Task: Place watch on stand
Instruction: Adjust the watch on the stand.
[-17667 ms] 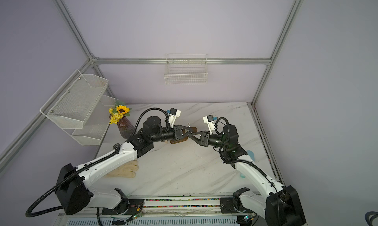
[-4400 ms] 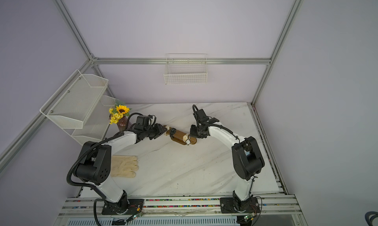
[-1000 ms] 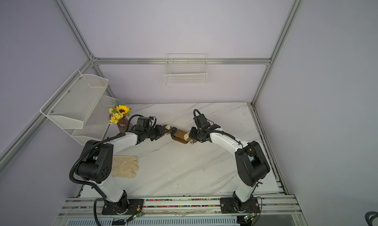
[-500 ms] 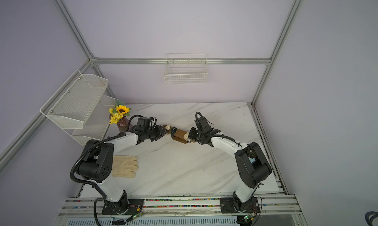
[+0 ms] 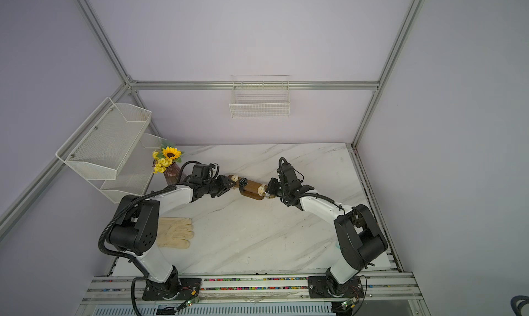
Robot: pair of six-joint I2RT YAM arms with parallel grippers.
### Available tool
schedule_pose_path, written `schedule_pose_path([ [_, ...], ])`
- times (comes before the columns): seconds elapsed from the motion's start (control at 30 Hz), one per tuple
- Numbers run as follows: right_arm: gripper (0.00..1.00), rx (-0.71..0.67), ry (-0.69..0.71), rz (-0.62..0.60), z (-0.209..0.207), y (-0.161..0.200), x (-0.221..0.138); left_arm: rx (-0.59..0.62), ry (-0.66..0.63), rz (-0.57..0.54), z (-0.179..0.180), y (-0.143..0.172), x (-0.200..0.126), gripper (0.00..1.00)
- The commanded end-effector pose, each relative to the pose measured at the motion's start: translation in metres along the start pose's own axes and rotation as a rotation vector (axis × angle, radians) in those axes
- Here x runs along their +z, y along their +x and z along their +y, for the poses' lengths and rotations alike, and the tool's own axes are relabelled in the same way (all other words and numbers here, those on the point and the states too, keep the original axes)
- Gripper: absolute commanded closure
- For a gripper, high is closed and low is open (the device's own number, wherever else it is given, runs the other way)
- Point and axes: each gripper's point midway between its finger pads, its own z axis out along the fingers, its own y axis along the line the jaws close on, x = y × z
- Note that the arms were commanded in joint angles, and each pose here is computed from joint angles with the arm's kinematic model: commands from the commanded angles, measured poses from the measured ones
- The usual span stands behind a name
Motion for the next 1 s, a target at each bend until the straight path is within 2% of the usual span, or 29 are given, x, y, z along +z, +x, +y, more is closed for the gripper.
schedule_pose_path([
  [0.0, 1.0, 0.005, -0.044, -0.052, 0.007, -0.016, -0.005, -0.016, 0.016, -0.002, 0.002, -0.001, 0.001, 0.53],
  [0.27, 1.0, 0.045, -0.069, -0.04, -0.005, -0.015, 0.002, -0.017, 0.016, -0.001, 0.002, -0.001, 0.003, 0.53],
  [0.53, 1.0, 0.179, -0.206, 0.049, -0.01, -0.01, 0.016, -0.015, 0.02, -0.002, 0.0, -0.002, 0.003, 0.53],
  [0.7, 1.0, 0.204, -0.219, 0.084, -0.012, -0.007, 0.025, -0.016, 0.022, -0.008, -0.001, -0.004, 0.002, 0.53],
  [0.97, 1.0, 0.207, -0.201, 0.058, -0.021, -0.011, 0.022, -0.019, 0.021, -0.005, -0.001, -0.004, 0.003, 0.53],
])
